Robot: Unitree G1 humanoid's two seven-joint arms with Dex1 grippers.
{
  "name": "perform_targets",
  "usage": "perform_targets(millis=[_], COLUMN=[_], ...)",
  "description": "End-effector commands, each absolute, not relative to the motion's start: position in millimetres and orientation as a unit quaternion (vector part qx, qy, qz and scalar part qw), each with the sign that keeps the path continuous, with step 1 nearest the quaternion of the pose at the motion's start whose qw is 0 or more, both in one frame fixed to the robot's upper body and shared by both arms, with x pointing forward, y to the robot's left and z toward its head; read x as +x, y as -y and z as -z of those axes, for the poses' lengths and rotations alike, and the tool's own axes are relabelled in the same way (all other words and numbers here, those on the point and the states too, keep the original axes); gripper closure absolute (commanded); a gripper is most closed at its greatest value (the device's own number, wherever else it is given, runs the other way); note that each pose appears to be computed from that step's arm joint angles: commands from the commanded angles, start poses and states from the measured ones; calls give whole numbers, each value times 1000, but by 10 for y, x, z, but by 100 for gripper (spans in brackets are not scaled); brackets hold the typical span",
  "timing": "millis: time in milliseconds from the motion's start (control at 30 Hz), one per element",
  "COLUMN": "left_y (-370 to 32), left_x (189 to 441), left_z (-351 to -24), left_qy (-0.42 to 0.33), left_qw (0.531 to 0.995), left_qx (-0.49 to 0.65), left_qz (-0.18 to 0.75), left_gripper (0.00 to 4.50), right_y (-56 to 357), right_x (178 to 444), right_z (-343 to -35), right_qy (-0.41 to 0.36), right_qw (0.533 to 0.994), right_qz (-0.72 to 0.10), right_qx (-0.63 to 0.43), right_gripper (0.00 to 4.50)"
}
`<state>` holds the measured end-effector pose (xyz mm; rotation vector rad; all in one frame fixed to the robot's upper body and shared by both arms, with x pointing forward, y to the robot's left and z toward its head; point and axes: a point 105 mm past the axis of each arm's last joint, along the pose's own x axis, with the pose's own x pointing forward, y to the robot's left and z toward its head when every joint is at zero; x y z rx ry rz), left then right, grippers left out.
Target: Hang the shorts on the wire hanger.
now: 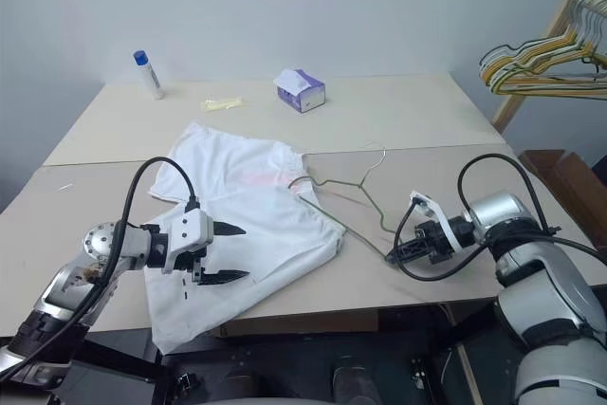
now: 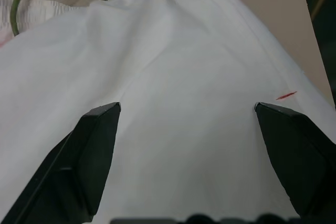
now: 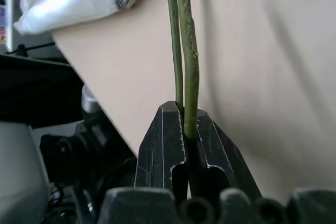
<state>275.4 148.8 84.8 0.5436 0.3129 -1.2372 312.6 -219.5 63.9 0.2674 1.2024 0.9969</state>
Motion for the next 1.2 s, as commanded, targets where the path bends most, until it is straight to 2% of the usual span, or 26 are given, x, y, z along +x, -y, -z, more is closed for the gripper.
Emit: perform_targets(millis=[33,300,433,867,1200], left_y=[-1460,-1453,-1434,-1441,-1425], left_x=[2764,2733,2706,2678,2662], left_z=[-931,-937,-980,-1006,-994], left_qy=[-124,-124,-116,-114,-113], left_qw=[769,769,768,770,773], left_qx=[264,254,245,247,244], left_qz=[569,573,580,577,574], left_gripper=[9,9,9,9,9], right_y=[2201,2259,2341,2288,2131], right_x=[3212,3270,3281,3294,3408], right_z=[-873,-1106,-1043,-840,-888], right_qy=[-502,-462,-472,-496,-483], right_qw=[712,731,739,732,733], right_qz=[-477,-476,-450,-438,-463], right_qx=[116,158,170,160,126], right_gripper=[450,450,450,450,450])
